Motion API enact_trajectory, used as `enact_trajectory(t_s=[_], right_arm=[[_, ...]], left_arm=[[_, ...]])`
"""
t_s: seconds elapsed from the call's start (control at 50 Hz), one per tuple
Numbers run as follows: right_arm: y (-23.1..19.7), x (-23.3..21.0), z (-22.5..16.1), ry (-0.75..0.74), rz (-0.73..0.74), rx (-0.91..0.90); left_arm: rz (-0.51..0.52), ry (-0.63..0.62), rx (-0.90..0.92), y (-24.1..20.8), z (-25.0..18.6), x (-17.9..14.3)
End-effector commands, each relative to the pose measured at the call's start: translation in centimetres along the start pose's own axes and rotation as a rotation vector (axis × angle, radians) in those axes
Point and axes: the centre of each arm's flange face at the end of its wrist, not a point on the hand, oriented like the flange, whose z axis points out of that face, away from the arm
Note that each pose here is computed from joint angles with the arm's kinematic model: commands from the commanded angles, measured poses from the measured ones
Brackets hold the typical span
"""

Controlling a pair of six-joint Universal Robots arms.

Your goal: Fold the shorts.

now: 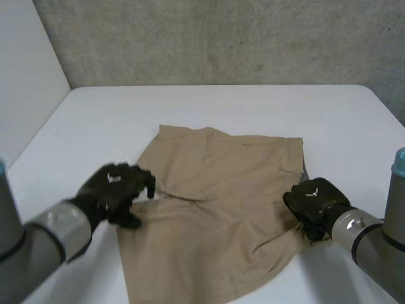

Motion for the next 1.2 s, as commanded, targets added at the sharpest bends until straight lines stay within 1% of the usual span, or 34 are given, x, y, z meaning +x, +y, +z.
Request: enact_trajectory(t_s=[0.02, 0.1, 0.2, 0.36, 0.5, 1.0, 1.2], right_arm=[[-0.2, -0.2, 0.1, 0.004, 0.033, 0.017], [-0.4, -0.2, 0.0, 0.007, 0.036, 0.03], [-0.8, -0.2, -0.3, 0.015, 0.032, 0.048], [-1.2, 0.1, -0.8, 0.028, 0.029, 0.069], [-1.4, 0.1, -1.1, 0.034, 0.026, 0.081], [-1.7, 0.3, -1.4, 0.048, 0.022, 0.099], [-1.6, 0.4, -1.4, 0.064, 0.023, 0.088]], left_arm=[[-0.062, 0.099, -0.058, 2.8, -3.9, 4.0], [-0.042, 0.131, -0.1, 4.2, -5.2, 5.4], [0.001, 0.13, -0.114, 5.1, -6.6, 6.6], [0.052, 0.106, -0.131, 6.2, -7.2, 7.5], [0.08, 0.136, -0.128, 6.7, -7.1, 8.5], [0.108, 0.119, -0.166, 8.4, -5.1, 9.1], [0.15, 0.085, -0.186, 8.9, -4.9, 8.8]])
